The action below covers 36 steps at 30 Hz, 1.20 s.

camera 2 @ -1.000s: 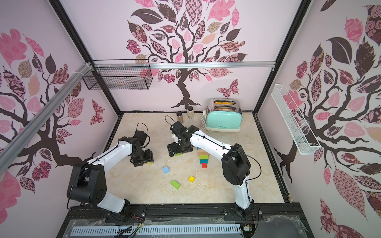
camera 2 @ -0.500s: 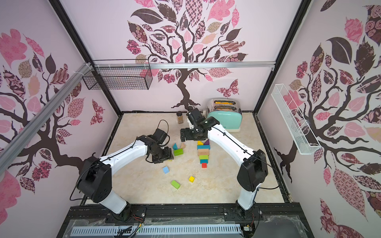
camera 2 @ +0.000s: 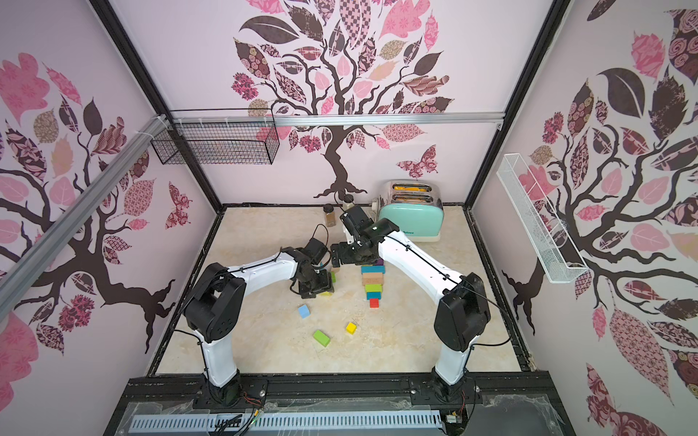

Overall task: Assemble a carrot with building blocks
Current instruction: Assemble the building block at the center of the board.

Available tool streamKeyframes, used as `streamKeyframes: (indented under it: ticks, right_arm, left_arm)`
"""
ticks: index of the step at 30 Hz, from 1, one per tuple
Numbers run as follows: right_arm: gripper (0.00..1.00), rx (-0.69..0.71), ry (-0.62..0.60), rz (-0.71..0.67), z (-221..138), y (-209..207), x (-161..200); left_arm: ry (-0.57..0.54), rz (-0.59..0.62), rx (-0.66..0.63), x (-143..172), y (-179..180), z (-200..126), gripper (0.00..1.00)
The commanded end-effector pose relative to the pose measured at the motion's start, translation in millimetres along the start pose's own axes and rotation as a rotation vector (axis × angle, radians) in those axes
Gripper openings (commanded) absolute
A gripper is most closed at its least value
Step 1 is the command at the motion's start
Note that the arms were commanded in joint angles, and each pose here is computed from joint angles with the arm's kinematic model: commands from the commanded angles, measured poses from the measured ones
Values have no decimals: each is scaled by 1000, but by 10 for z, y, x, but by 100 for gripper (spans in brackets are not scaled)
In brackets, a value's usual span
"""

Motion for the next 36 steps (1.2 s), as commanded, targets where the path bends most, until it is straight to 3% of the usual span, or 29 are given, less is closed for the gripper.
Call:
streamKeyframes:
  ticks: [1, 15, 25, 26, 30, 36]
  right_arm:
    - [97, -10, -3, -16, -41, 1, -6]
    - [97, -31, 10, -7, -16, -107, 11]
    - [99, -60, 23, -4, 6, -91, 18]
    - [99, -62, 24, -3, 11, -94, 20]
    - [99, -83, 17, -8, -35, -67, 18]
    - [99, -132, 39, -69, -189, 15, 84]
  left_arm:
    - [-22, -14, -22, -74, -29, 77, 58]
    - [-30, -6, -106, -208, -44, 182, 62]
    - [-34, 6, -108, -192, -30, 172, 90]
    - [-40, 7, -107, -194, -27, 159, 98]
    - [-79, 24, -86, -205, -59, 31, 98]
    - [-226, 45, -24, -221, -28, -501, 98]
Point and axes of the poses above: each gripper's point midway between its finger pads, its own z axis out along the fingers, its own y axis along the line the jaws close on, x = y × z, the point moved 9 cm from there along -z, back along the fingers, and after that the axes turned 1 degree about z, right-handed, at the moved point
